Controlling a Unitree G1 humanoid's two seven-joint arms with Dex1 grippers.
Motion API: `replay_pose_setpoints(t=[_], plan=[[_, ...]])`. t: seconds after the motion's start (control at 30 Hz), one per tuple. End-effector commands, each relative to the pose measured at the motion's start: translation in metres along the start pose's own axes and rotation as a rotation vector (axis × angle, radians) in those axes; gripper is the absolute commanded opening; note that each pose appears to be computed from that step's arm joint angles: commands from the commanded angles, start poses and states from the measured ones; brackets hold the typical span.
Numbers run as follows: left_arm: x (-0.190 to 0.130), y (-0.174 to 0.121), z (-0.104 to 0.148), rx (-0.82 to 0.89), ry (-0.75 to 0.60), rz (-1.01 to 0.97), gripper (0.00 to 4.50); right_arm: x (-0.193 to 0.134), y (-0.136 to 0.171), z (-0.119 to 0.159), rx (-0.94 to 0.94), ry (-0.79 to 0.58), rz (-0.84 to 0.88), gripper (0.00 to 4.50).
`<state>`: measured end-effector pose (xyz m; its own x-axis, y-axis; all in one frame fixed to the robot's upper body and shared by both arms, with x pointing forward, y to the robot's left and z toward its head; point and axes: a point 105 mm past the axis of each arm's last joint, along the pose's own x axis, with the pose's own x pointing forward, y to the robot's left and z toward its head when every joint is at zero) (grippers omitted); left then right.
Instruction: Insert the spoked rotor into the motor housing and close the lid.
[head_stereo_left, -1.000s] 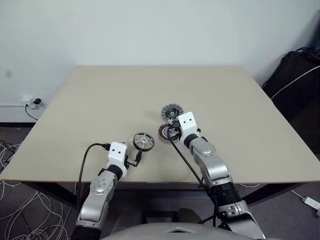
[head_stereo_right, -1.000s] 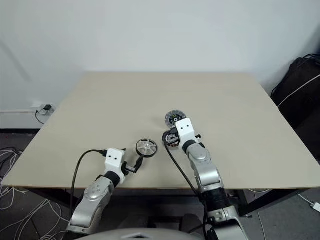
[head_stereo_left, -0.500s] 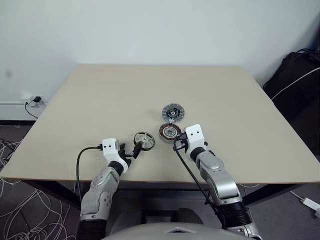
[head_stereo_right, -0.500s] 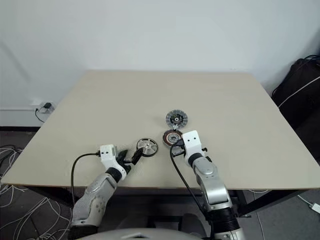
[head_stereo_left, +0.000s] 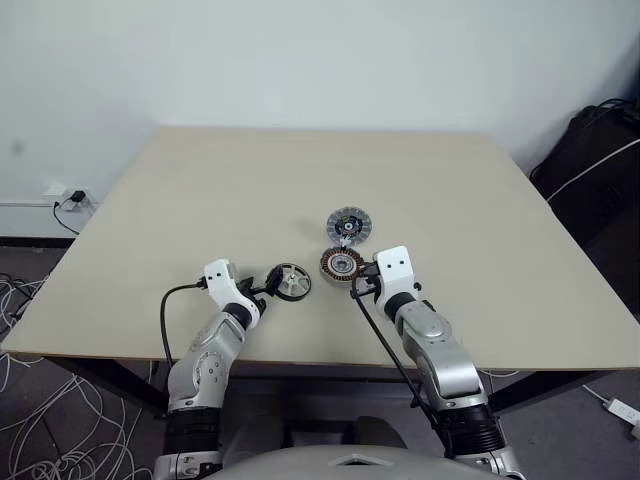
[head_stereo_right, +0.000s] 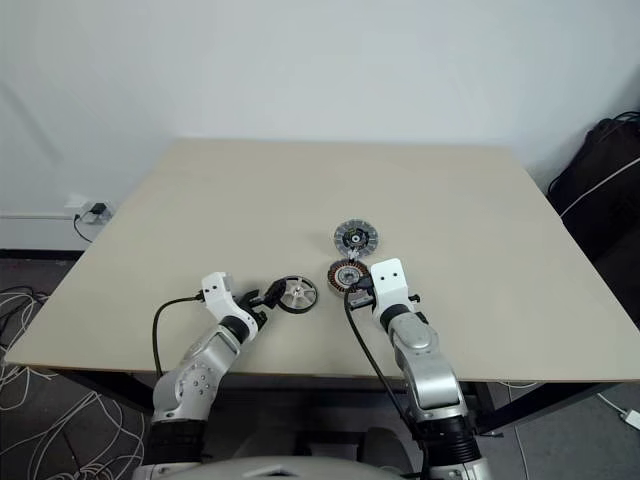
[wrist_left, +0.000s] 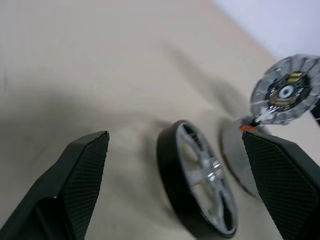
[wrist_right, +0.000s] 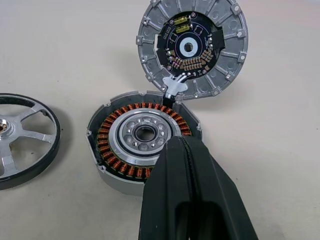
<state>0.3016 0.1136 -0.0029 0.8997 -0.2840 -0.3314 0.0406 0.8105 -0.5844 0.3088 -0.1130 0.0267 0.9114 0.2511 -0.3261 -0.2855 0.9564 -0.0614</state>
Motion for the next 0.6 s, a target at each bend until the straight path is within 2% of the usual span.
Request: replay_pose_setpoints(t=[0.03,0.43,0.53,0.6], plan=[[0.008,-0.021,0.004,-0.059,-0.011,-0.067,4.50,-0.002,-0.002,0.019,0.005,-0.072,-0.011,0.01],[0.004,-0.038,-0.004,-0.184,0.071,-0.173,4.50,-0.001,-0.003,0.018,0.007,-0.068,-0.015,0.01],[0.003,-0.038,-0.005,-0.213,0.081,-0.174,3.90,-0.001,-0.004,0.018,0.006,-0.068,-0.015,0.00],[0.003,-0.038,-0.006,-0.235,0.081,-0.178,3.22,-0.001,-0.004,0.019,0.007,-0.070,-0.016,0.00]])
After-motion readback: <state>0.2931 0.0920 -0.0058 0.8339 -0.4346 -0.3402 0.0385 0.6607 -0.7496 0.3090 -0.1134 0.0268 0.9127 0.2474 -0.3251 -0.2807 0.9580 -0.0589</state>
